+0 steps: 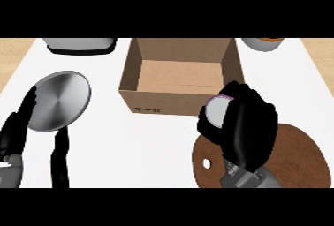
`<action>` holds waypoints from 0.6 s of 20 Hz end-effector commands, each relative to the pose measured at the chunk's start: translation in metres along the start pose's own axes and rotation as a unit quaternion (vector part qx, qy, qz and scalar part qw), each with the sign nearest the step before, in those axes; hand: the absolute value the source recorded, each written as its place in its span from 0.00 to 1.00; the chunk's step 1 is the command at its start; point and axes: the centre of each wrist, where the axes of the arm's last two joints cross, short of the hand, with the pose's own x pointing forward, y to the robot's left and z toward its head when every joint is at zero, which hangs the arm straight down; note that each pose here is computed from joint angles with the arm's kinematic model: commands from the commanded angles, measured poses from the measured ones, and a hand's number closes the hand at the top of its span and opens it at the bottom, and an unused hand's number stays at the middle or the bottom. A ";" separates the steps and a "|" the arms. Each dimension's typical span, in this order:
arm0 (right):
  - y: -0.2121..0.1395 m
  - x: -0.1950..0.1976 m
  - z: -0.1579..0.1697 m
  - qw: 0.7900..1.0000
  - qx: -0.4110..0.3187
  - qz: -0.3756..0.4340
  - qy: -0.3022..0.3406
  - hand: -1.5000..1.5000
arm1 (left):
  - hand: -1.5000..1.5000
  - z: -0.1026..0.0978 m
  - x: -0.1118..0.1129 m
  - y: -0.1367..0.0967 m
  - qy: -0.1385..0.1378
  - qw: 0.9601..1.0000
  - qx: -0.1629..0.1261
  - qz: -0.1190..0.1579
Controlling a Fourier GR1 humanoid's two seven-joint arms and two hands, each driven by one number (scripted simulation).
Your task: Pick the can from the cutting board and place it in the cardboard box
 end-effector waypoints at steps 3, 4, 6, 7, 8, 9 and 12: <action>-0.008 0.044 -0.043 0.996 -0.008 -0.073 0.044 1.00 | 0.50 -0.004 0.021 -0.011 -0.009 1.000 -0.005 0.007; -0.004 0.047 -0.043 0.996 -0.003 -0.079 0.045 1.00 | 0.50 -0.003 0.010 -0.009 0.000 1.000 -0.007 0.010; -0.006 0.062 -0.065 0.994 -0.014 -0.095 0.049 1.00 | 0.50 -0.009 -0.006 -0.010 -0.003 1.000 0.001 0.007; -0.011 0.069 -0.083 0.994 -0.005 -0.096 0.053 1.00 | 0.50 -0.006 0.005 -0.018 -0.003 1.000 -0.003 0.002; -0.010 0.075 -0.085 0.992 -0.002 -0.111 0.065 1.00 | 0.50 -0.009 0.005 -0.003 -0.020 1.000 -0.004 -0.006; 0.004 0.068 -0.086 0.990 -0.002 -0.115 0.079 1.00 | 0.50 -0.008 0.018 -0.009 -0.018 1.000 -0.012 -0.002; 0.019 0.070 -0.111 0.986 0.015 -0.144 0.083 1.00 | 0.50 -0.013 0.004 -0.013 -0.008 1.000 -0.007 0.001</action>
